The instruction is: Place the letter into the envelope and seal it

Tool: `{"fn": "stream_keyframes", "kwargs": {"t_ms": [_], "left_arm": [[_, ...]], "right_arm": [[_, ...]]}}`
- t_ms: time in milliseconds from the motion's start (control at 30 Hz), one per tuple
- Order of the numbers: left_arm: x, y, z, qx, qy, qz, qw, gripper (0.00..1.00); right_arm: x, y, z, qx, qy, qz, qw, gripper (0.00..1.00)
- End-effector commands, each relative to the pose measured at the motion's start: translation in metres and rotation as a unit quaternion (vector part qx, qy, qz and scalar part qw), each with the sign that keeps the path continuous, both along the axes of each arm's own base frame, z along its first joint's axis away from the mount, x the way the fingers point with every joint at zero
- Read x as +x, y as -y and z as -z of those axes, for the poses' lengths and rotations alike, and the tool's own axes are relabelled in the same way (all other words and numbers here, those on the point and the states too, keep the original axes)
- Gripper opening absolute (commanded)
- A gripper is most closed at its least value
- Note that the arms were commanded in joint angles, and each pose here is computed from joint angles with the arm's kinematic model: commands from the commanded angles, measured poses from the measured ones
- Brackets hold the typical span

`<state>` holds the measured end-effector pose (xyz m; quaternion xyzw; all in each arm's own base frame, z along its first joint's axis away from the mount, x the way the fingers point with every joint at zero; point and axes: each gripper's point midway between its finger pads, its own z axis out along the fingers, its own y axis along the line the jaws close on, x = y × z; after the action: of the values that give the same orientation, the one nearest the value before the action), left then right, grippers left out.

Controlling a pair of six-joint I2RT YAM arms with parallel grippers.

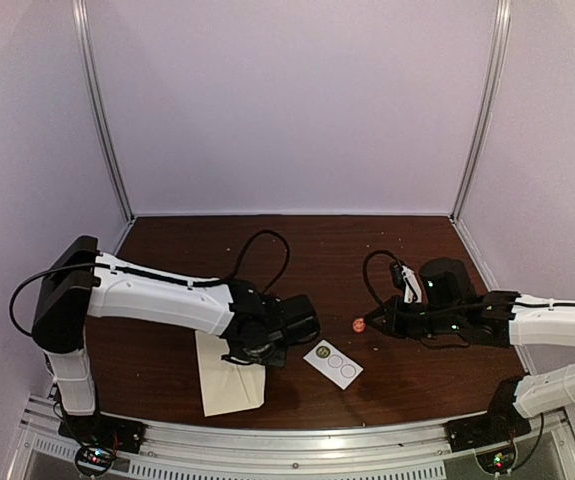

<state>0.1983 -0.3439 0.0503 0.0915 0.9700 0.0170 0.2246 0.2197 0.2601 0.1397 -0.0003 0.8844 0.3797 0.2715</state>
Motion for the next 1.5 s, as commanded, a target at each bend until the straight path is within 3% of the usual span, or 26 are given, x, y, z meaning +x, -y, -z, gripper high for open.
{"fn": "stream_keyframes", "kwargs": {"t_ms": [0,300,500,867,1467], "left_arm": [[-0.001,-0.007,-0.013,-0.008,0.013,-0.014,1.0,0.12],[-0.003,-0.013,-0.014,-0.007,0.013,-0.02,1.0,0.0],[-0.005,0.0,-0.023,-0.024,0.019,-0.007,1.0,0.0],[-0.031,0.078,-0.056,-0.166,0.007,0.081,0.983,0.0],[-0.037,0.017,-0.008,-0.188,-0.005,0.033,0.982,0.0]], "right_arm": [[0.001,-0.001,-0.003,0.01,0.003,0.001,1.0,0.0],[0.001,-0.001,-0.004,0.012,0.003,0.001,1.0,0.0],[0.001,0.0,-0.005,0.012,0.004,0.001,1.0,0.0],[0.0,0.004,-0.01,0.01,0.008,0.006,1.0,0.0],[-0.004,0.002,-0.007,0.009,0.0,-0.001,1.0,0.0]]}}
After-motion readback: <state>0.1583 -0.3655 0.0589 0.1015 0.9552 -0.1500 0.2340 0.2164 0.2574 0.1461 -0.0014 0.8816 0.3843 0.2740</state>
